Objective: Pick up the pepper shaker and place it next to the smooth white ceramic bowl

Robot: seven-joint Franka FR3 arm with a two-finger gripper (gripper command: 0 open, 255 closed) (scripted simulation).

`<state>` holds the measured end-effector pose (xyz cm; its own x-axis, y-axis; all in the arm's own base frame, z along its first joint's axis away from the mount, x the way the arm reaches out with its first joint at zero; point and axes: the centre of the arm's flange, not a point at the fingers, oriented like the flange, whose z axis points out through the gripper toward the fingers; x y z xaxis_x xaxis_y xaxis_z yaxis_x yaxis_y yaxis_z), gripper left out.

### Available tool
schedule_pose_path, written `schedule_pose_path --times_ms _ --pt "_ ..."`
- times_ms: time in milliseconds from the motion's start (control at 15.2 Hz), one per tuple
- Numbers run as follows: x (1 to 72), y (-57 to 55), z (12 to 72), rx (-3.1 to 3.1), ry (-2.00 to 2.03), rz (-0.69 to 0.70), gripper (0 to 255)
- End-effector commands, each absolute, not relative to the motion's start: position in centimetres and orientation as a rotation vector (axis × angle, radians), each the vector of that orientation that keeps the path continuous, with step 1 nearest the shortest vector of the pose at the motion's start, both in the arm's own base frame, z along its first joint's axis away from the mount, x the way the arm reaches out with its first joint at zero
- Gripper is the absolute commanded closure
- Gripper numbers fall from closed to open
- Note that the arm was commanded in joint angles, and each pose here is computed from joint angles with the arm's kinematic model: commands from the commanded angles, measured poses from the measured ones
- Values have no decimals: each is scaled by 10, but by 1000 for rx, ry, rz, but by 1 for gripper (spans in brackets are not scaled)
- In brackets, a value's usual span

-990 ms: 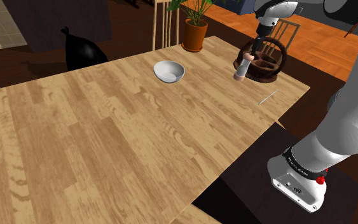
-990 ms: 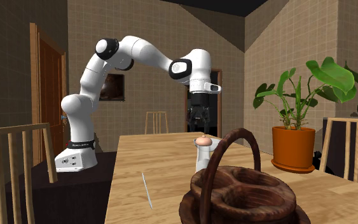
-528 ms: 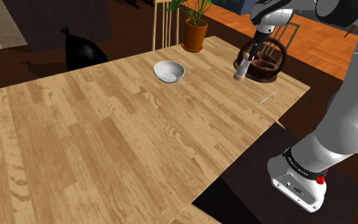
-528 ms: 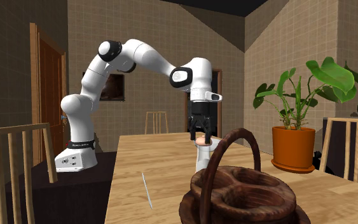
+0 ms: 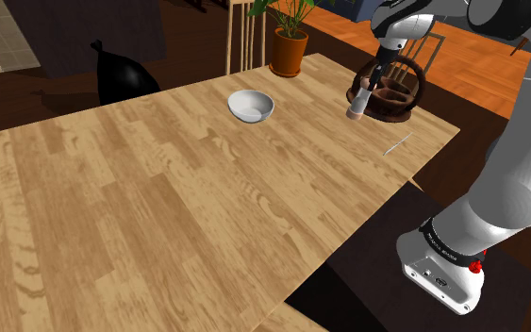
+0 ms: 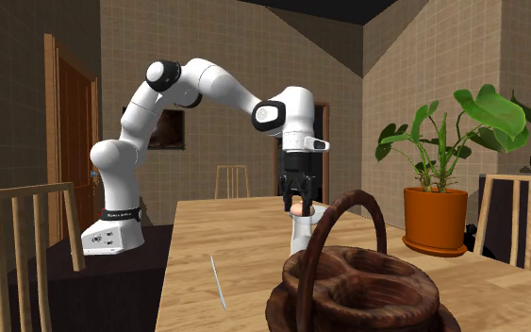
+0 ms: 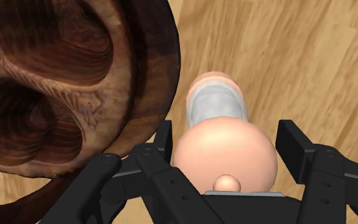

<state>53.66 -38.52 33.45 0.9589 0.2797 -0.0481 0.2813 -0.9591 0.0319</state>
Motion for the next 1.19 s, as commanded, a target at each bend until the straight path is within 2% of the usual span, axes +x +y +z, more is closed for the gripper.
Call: schedule_pose_path --times_ms 0,528,1122 --pt "537 -385 334 3072 440 -69 255" --pt "537 -385 334 3072 440 -69 255" --pt "537 -385 381 3072 440 -69 255"
